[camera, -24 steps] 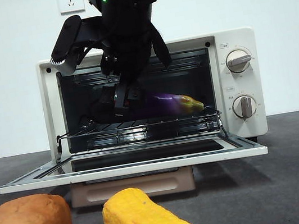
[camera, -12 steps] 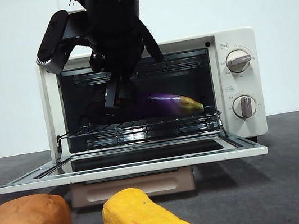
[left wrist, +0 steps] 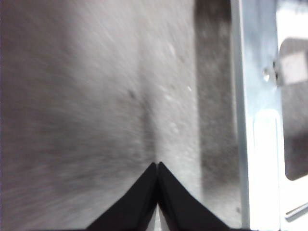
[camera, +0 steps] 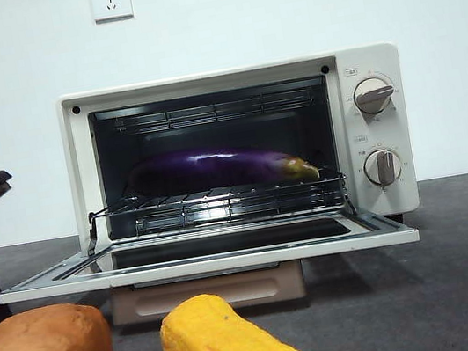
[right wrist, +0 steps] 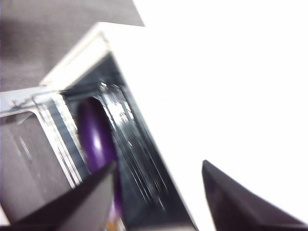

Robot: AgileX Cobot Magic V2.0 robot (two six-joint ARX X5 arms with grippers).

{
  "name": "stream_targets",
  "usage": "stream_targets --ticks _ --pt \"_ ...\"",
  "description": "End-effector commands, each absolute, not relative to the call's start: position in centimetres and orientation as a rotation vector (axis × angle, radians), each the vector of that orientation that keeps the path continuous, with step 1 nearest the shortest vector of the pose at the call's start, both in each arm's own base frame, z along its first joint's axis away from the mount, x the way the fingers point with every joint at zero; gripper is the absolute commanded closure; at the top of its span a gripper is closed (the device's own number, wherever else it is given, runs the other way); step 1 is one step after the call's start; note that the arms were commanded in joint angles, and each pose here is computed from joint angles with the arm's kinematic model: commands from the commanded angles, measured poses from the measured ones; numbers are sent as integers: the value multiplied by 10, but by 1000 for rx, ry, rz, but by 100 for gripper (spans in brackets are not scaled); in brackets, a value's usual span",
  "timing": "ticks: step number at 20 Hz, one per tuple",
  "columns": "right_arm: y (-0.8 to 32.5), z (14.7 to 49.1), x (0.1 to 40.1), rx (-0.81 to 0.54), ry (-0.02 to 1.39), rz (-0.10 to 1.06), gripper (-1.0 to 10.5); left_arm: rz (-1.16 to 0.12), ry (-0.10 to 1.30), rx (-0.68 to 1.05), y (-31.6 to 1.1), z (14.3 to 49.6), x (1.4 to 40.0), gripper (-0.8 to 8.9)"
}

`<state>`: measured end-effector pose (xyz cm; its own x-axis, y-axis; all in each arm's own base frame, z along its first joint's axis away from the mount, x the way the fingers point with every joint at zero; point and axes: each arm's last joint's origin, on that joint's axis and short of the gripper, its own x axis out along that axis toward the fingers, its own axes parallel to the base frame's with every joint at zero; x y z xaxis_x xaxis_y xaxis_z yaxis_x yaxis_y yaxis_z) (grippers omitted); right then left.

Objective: Take the eggplant from the table,put the eggplant in the oven

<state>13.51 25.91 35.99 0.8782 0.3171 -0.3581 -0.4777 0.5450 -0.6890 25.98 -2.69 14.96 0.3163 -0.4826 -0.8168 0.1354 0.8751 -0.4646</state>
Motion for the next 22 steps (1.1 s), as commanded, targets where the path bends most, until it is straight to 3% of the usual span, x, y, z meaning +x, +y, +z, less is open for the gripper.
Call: stream_targets --ticks 1,8,15,22 --pt "231 386 120 -739 191 460 796 -504 1221 -405 -29 138 263 807" --pt "171 424 94 -582 117 434 920 -660 1251 -521 -34 128 264 807" --pt "123 447 75 -451 36 386 926 -984 1187 -740 -40 132 262 807" --pt "101 448 66 -401 54 357 926 -1137 1100 -858 -36 147 271 807"
